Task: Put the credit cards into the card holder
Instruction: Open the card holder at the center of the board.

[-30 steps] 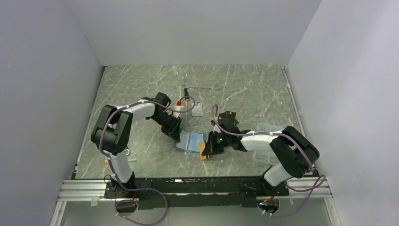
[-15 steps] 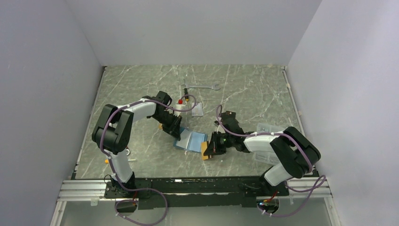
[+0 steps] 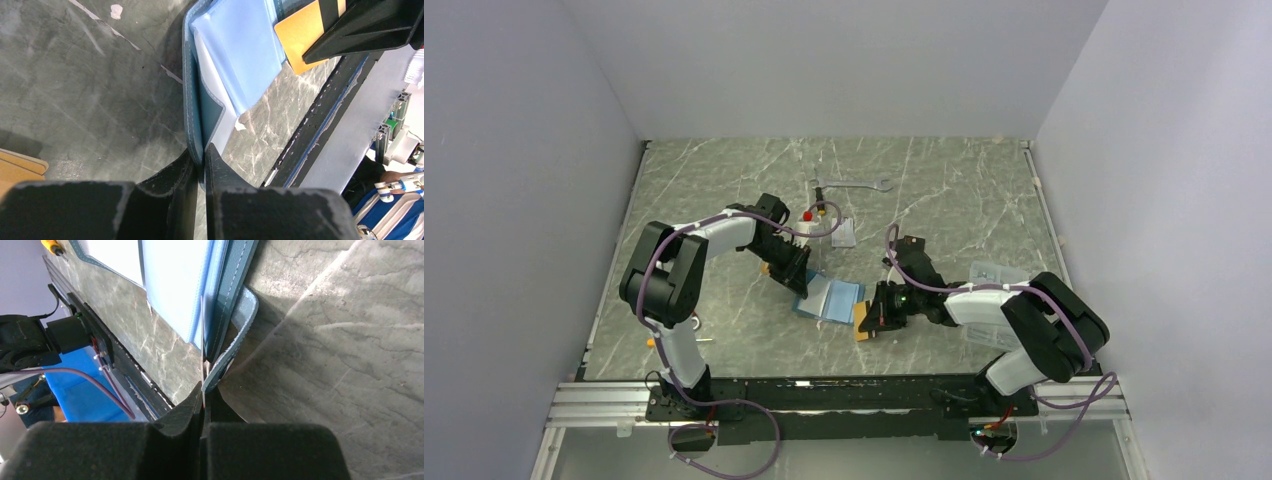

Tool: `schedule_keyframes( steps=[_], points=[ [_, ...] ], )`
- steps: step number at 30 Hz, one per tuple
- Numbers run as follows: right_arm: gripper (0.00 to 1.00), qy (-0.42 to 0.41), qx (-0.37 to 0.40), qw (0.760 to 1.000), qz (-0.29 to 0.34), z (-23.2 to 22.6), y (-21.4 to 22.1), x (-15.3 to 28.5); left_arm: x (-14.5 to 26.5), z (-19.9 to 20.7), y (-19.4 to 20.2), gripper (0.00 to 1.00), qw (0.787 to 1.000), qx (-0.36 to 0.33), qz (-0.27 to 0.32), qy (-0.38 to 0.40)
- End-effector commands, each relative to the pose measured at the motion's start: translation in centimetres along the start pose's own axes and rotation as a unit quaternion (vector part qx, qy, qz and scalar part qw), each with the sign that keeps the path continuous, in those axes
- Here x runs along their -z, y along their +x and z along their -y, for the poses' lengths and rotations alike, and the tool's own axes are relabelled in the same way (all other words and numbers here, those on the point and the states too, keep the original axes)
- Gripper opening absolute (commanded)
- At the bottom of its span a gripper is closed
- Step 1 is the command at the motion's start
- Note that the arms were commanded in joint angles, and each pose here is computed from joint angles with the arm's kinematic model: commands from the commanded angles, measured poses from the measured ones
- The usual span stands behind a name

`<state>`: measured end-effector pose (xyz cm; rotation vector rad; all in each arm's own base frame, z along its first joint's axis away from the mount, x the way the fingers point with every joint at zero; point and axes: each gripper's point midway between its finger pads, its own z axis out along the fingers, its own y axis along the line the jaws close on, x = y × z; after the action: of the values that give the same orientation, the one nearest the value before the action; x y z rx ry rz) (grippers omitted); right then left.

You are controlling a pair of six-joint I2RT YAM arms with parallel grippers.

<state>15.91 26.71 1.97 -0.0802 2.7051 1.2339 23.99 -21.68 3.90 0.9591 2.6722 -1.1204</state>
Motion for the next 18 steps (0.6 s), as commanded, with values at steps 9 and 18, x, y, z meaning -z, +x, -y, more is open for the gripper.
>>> schedule_keyframes(
  steps=[9, 18],
  points=[
    [0.00, 0.008, 0.001, 1.000, 0.006, 0.27, -0.62, -0.27, 1.11, 0.91, -1.27, 0.14, 0.999, -0.037, 0.020, 0.000],
    [0.00, 0.001, 0.014, 1.000, -0.005, -0.38, -1.02, -0.76, 1.21, 0.93, -1.43, 0.13, 0.999, -0.041, 0.020, -0.001]
  ],
)
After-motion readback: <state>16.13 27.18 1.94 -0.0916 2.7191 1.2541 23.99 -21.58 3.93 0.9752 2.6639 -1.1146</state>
